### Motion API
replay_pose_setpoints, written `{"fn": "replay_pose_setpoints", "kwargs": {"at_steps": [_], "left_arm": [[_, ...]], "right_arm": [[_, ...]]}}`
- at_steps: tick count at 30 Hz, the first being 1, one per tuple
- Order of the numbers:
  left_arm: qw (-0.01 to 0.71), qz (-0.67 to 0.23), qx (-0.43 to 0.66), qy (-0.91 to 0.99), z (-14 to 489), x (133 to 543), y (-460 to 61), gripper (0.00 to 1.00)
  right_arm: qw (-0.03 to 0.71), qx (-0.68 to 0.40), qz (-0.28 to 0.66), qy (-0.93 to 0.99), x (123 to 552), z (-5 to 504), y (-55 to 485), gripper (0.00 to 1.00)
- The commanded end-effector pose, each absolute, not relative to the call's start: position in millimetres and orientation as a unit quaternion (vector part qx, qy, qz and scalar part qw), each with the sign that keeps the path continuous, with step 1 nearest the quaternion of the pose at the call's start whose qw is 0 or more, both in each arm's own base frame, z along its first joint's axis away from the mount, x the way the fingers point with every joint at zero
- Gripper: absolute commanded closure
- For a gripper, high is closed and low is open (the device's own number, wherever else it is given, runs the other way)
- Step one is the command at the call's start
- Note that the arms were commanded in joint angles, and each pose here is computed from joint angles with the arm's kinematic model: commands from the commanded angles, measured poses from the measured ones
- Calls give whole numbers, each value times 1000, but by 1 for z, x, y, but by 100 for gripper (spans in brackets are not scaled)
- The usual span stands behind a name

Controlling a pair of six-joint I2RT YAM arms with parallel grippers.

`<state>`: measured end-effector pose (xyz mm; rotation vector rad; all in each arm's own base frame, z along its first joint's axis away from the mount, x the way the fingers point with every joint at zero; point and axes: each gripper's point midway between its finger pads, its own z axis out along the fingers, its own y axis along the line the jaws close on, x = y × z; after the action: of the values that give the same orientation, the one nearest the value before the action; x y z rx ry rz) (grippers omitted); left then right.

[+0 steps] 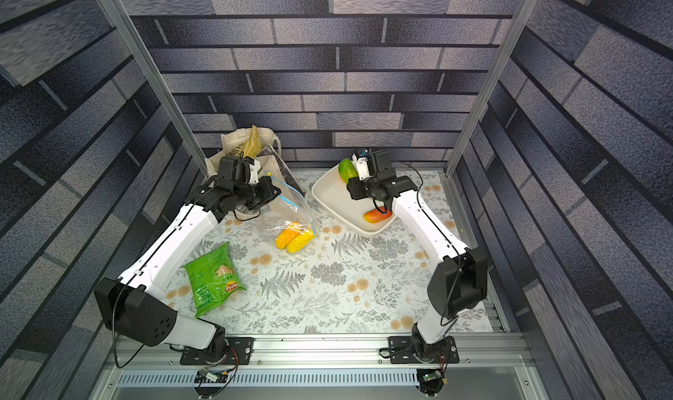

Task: Place the mango in a zip-top bag and seal the zipper
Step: Place the mango in the zipper food storage bag.

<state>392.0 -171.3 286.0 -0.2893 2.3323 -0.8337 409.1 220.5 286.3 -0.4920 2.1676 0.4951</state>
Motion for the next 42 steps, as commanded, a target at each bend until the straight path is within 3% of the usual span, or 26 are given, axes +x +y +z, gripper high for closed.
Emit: {"fn": "replay_pose_setpoints", "kwargs": {"at_steps": [1, 7, 16, 23, 27, 34, 38, 42], "left_arm": [[330, -333, -103, 877, 297, 400, -178, 100], [332, -340, -106, 873, 300, 404, -181, 100], [340, -351, -100, 867, 308, 403, -184, 100], [343, -360, -88, 863, 315, 401, -187, 100], [345, -362, -83, 862, 318, 398, -187, 100], [345, -371, -75, 859, 323, 394, -189, 100], [348, -373, -75, 856, 326, 391, -187, 100], [350, -379, -73, 854, 329, 387, -188, 100]], "right_arm": [[418, -296, 298, 806, 361, 297, 274, 87], [389, -393, 311, 773, 313, 298, 318, 88], [335, -426, 267, 797, 325, 277, 343, 88], [286, -472, 172, 816, 338, 257, 344, 84], [281, -473, 101, 829, 351, 250, 333, 80], [276, -462, 60, 840, 362, 256, 328, 78], [273, -484, 30, 831, 361, 254, 338, 67], [264, -508, 12, 820, 359, 252, 347, 62]]}}
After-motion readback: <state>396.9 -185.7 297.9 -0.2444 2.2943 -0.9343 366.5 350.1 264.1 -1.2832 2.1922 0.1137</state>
